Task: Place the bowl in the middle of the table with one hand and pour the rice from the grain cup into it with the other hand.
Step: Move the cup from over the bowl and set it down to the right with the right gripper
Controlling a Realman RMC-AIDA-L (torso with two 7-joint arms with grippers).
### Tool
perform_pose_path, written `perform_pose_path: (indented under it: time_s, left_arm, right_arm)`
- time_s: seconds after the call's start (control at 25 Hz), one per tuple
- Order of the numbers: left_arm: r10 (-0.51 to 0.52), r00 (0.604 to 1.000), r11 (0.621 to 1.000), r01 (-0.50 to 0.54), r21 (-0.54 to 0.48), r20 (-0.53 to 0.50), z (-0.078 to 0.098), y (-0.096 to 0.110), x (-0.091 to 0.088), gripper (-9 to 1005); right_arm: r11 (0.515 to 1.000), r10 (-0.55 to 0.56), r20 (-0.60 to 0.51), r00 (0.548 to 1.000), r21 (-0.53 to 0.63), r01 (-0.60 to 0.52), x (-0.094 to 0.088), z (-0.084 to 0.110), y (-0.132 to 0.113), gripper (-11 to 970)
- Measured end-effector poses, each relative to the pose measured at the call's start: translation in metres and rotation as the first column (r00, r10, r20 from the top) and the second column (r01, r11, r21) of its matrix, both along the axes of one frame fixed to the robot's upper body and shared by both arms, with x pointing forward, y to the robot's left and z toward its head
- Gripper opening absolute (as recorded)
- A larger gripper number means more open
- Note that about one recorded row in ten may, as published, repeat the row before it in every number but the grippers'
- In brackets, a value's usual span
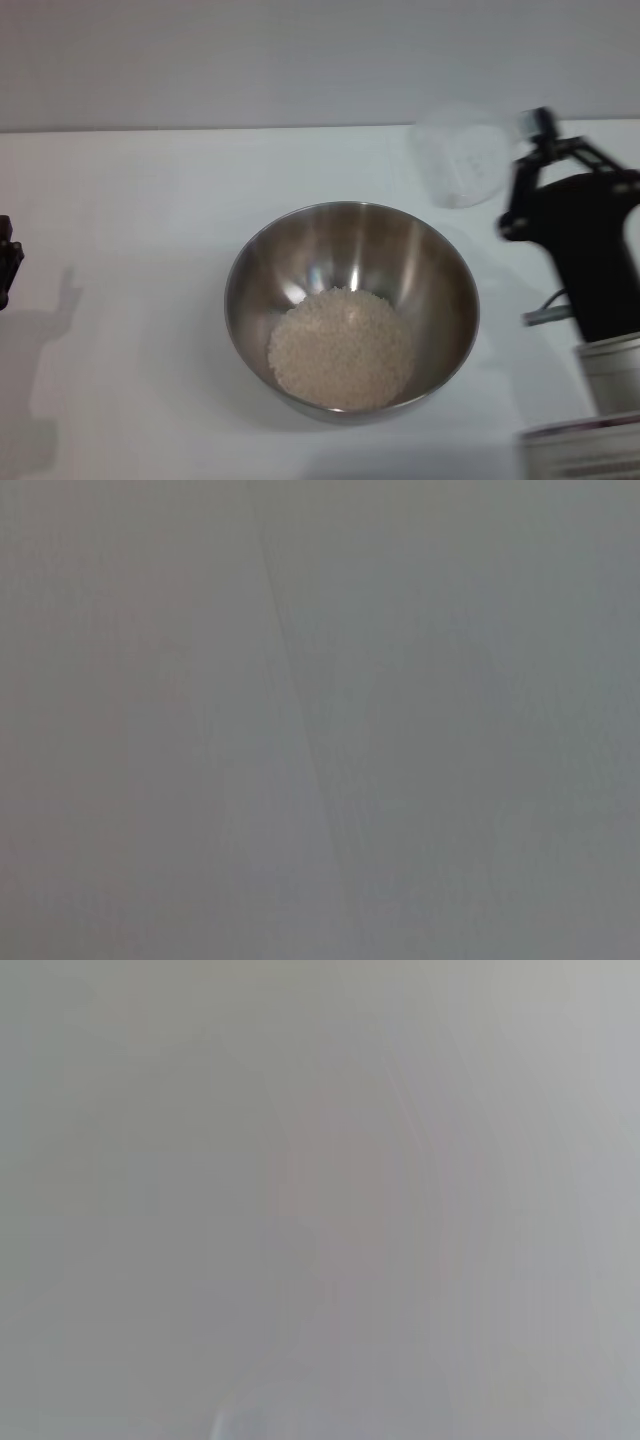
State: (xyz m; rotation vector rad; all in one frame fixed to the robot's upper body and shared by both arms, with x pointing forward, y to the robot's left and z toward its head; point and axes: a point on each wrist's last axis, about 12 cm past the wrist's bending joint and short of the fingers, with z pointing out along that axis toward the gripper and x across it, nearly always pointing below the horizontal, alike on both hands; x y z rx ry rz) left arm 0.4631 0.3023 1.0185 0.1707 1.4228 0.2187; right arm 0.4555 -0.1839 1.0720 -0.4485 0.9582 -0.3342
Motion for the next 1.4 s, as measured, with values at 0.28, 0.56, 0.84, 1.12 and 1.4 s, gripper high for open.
perform_pose_path:
  time_s: [0.28, 0.56, 0.84, 1.12, 1.4]
  left_arm:
    - [-0.004, 1.0, 1.0, 0.004, 0.002, -0.003, -0.001, 0.0, -0.001, 832]
    - [-0.003, 1.0, 1.0, 0.003, 0.003, -0.005, -0.001, 0.0, -0.001, 832]
    - [-0.006, 1.0, 1.0, 0.006, 0.004, -0.013, -0.002, -0.001, -0.001, 832]
    - [-0.007, 1.0, 1.0, 0.007, 0.004, -0.014, -0.002, -0.001, -0.001, 832]
    - [-0.009, 1.0, 1.0, 0.009, 0.004, -0.015, -0.002, -0.001, -0.001, 832]
  right_arm:
    - [0.936, 0.108, -0.059, 0.992, 0.341, -0.081, 0.004, -0.014, -0.051, 9]
    - [0.907, 0.113, -0.171, 0.979, 0.42, -0.032, 0.012, -0.029, -0.081, 9]
    - [0.901, 0.133, -0.382, 0.914, 0.43, 0.048, 0.041, -0.048, -0.092, 9]
    - [0.918, 0.155, -0.479, 0.864, 0.394, 0.054, 0.061, -0.054, -0.086, 9]
    - [0.941, 0.184, -0.575, 0.797, 0.337, 0.026, 0.076, -0.061, -0.072, 9]
